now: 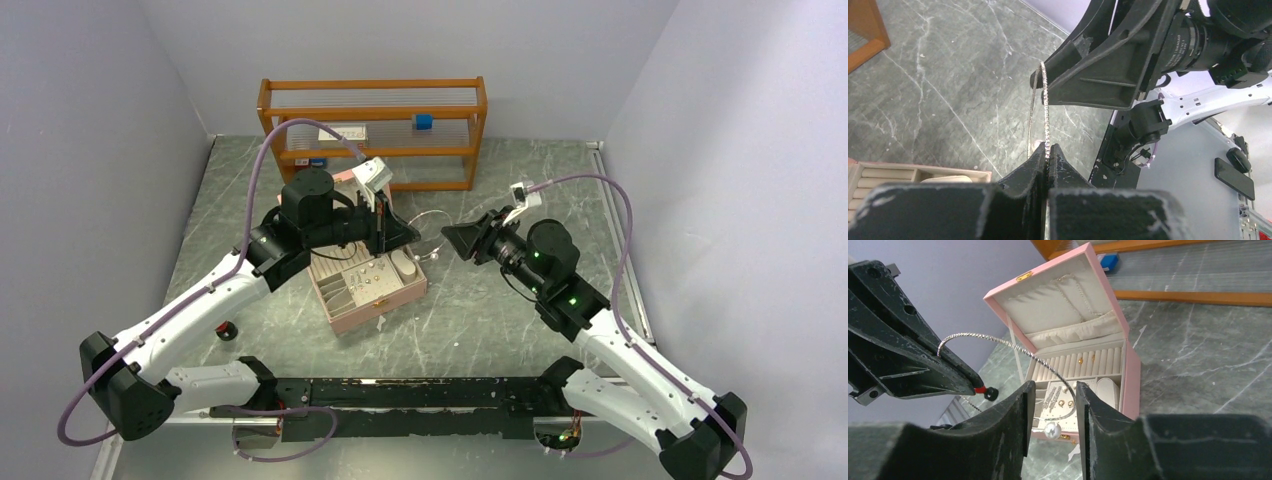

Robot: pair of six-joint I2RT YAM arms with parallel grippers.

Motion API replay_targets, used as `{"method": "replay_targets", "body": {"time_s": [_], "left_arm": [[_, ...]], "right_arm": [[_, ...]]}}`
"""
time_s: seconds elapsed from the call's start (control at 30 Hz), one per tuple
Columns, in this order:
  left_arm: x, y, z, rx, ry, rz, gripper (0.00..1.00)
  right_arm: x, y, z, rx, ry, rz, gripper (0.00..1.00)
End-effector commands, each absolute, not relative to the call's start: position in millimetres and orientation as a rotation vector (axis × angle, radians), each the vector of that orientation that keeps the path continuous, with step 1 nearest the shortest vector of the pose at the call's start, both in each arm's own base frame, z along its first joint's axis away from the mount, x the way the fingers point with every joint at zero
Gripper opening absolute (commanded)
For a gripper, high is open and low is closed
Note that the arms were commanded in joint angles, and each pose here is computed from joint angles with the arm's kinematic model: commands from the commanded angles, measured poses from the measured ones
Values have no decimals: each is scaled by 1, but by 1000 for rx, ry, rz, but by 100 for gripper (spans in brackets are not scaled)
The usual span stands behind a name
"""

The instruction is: Organize the mixed jewelry

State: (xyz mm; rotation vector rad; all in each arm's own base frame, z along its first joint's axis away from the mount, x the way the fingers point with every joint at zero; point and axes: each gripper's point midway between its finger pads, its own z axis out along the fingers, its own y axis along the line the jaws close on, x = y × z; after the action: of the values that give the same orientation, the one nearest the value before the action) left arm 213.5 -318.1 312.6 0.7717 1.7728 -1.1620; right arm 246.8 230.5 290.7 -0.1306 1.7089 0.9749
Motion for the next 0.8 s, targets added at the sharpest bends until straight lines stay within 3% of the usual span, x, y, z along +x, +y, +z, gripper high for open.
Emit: {"method": "replay_targets", "body": {"time_s": [0.0, 0.07, 0.33, 0.47, 0.57, 0.63, 0.77], "left_arm": [[202, -318, 334, 826, 1697, -1196, 5], [201, -317, 335, 825, 1696, -1194, 5], [206, -314, 330, 790, 1727, -1161, 7], [215, -306, 330, 728, 1738, -1092, 31], [231, -291, 329, 623, 1760, -980, 62], [244, -276, 331, 536, 1769, -879, 71], [258, -242, 343, 401, 1754, -703, 77]], "right_arm": [[244, 239, 308, -210, 1652, 1005, 37], [246, 239, 304, -207, 1663, 997, 34], [250, 242, 302, -215, 1676, 992, 6], [251, 244, 299, -229, 1685, 984, 0], [256, 245, 294, -235, 1701, 964, 0], [258, 247, 291, -238, 1710, 956, 0], [264, 253, 283, -250, 1724, 955, 0]]}}
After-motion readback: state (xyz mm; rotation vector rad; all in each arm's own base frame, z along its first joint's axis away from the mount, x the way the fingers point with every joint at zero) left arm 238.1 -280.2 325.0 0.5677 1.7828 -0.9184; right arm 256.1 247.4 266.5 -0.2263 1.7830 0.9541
